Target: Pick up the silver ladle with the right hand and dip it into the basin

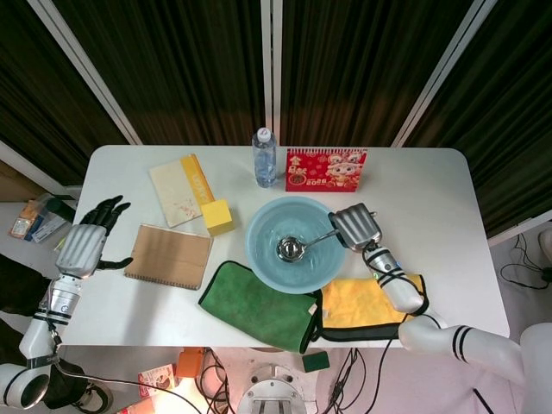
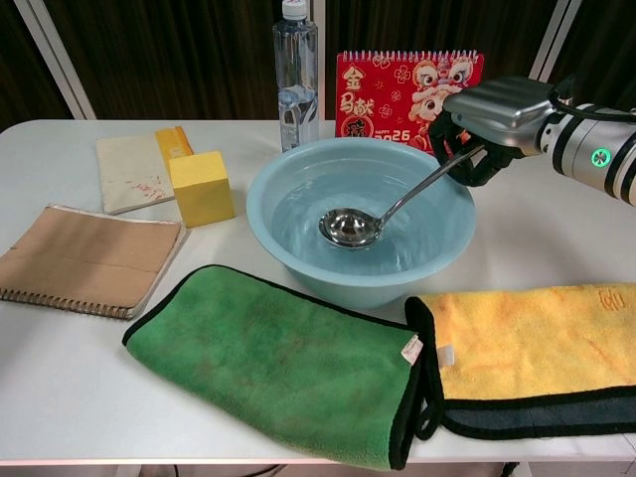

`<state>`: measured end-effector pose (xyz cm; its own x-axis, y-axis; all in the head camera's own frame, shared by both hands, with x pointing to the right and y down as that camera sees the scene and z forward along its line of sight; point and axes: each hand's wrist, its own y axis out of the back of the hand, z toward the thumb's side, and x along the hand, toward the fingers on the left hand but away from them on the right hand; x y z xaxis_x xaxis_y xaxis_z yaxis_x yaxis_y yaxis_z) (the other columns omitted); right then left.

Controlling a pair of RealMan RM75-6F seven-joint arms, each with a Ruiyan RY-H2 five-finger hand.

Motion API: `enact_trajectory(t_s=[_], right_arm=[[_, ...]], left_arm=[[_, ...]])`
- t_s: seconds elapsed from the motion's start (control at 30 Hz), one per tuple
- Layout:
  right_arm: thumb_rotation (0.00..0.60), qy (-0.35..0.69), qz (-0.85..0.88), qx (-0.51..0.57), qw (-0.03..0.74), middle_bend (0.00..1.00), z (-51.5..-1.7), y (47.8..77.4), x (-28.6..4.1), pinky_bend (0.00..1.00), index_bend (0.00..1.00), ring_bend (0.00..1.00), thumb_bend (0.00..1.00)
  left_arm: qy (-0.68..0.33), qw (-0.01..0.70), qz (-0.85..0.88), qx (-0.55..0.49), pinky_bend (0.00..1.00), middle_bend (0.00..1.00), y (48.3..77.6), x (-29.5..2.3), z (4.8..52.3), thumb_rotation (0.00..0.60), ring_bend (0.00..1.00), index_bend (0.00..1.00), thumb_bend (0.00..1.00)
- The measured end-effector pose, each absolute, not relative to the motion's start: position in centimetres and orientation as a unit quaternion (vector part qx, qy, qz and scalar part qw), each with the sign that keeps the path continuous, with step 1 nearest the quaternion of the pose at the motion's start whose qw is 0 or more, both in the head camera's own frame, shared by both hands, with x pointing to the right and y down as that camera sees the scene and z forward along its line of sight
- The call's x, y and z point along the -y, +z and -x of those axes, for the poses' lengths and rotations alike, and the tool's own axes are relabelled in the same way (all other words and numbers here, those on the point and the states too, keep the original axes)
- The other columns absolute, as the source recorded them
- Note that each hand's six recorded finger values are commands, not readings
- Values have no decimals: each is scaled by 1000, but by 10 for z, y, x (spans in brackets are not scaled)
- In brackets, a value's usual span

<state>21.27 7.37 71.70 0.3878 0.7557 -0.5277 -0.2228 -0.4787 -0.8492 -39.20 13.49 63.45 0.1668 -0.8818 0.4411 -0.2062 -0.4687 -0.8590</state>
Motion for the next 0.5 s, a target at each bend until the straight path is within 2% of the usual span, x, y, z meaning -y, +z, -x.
enact_trajectory(t_s=[0.5], right_arm=[[600,514,673,207,490,635,-210,685,-63,924,886,806,538]], left_arm=[[-509,334,686,-397,177,10,628,-136,392,600,25,114,44]])
